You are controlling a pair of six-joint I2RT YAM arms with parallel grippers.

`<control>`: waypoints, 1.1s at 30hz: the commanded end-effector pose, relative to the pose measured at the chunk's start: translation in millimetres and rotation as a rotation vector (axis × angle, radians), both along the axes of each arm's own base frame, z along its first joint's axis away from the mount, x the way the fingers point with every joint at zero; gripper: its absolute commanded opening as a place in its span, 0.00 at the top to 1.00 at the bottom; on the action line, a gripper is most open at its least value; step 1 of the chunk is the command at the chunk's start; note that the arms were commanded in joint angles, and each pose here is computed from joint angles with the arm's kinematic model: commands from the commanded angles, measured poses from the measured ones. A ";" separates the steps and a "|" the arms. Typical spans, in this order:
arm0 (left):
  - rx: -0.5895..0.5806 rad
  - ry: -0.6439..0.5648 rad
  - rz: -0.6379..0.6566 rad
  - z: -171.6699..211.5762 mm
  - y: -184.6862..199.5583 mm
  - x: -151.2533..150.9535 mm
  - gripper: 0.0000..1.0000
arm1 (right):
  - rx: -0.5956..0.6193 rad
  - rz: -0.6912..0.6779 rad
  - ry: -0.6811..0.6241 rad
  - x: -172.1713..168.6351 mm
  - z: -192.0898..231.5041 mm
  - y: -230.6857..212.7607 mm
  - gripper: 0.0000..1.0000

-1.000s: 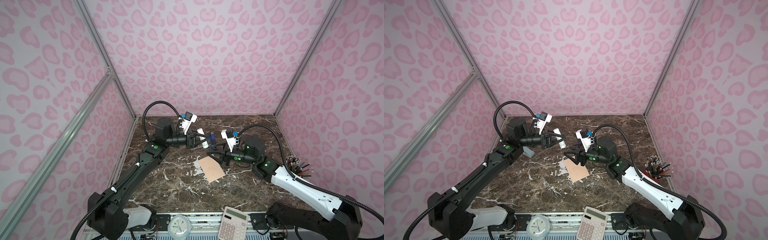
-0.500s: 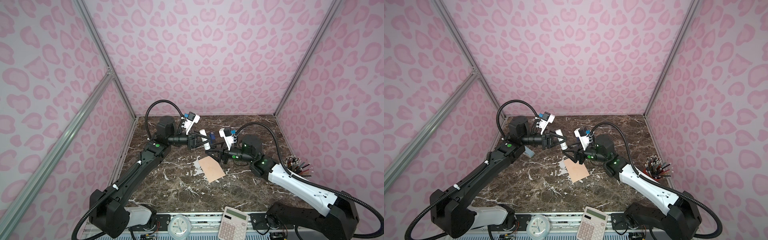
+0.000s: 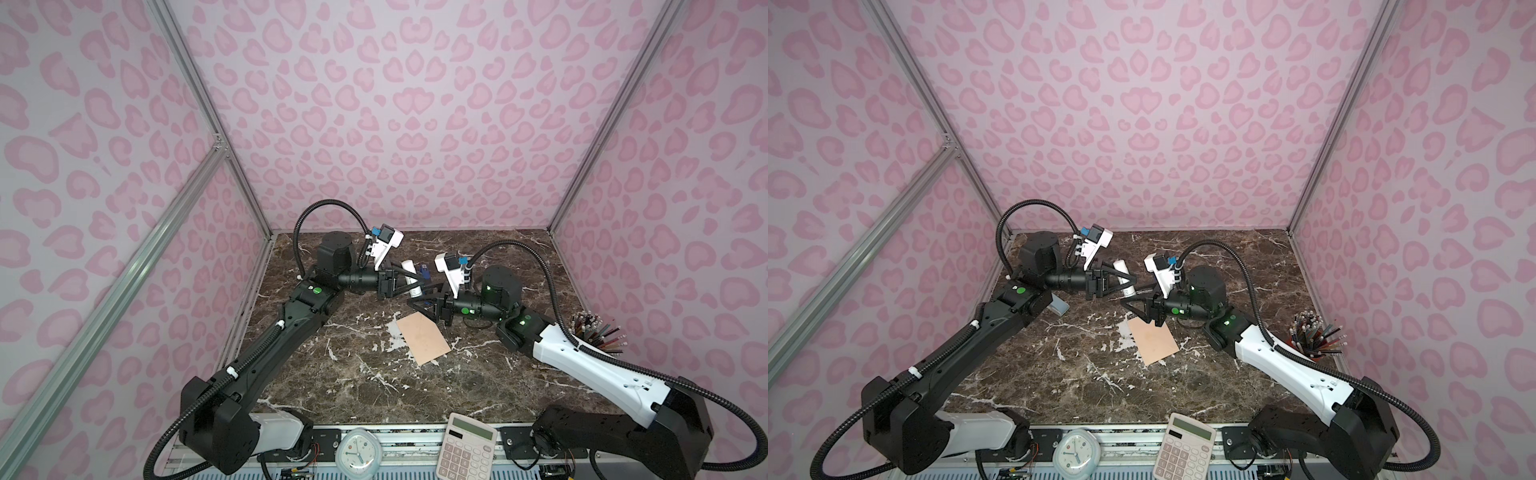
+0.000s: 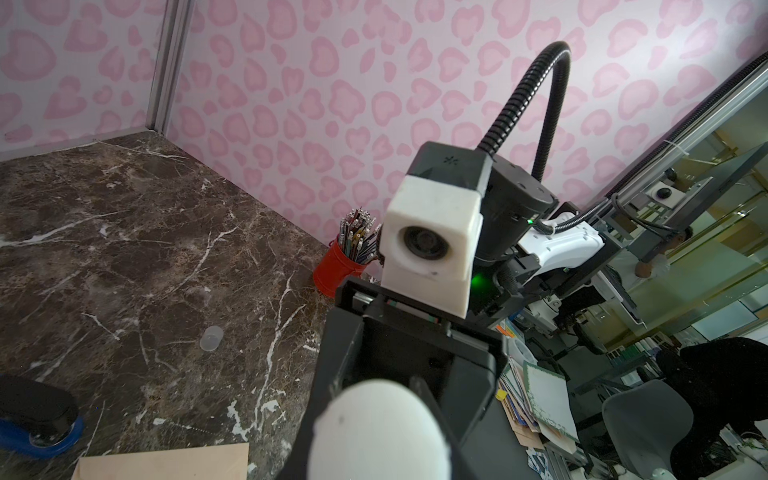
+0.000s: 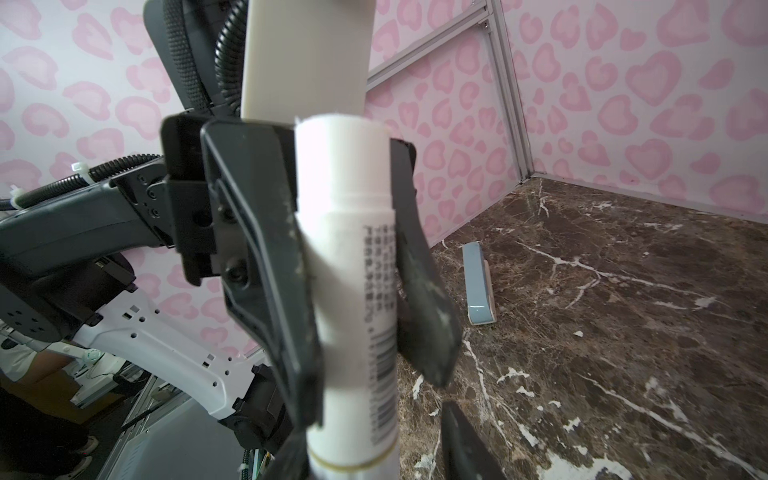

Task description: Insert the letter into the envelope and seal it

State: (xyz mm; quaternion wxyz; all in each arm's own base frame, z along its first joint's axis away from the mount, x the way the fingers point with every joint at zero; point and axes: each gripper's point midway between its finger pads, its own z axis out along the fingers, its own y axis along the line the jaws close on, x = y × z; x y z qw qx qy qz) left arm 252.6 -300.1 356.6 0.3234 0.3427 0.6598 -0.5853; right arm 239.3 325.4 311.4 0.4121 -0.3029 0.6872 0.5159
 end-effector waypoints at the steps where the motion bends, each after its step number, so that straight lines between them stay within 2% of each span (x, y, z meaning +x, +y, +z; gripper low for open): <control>1: 0.002 -0.018 -0.012 2.6 -0.3 -1.2 0.91 | 0.024 0.018 -0.020 -4.7 10.7 -0.4 0.60; 8: 0.015 -0.020 -0.001 0.6 -2.1 4.0 0.92 | 0.001 0.024 -0.013 -12.7 6.6 -6.0 0.81; 18: 0.025 -0.015 0.016 -0.9 -6.8 8.0 0.94 | -0.003 0.005 -0.029 -9.1 6.4 2.0 0.91; 24: 0.084 0.012 0.181 -13.8 -2.6 34.8 0.97 | -0.021 -0.189 -0.083 9.9 5.3 1.4 0.93; 33: 0.198 -0.040 0.436 -34.5 12.3 68.8 0.97 | -0.094 -0.421 -0.176 22.7 13.4 5.3 0.95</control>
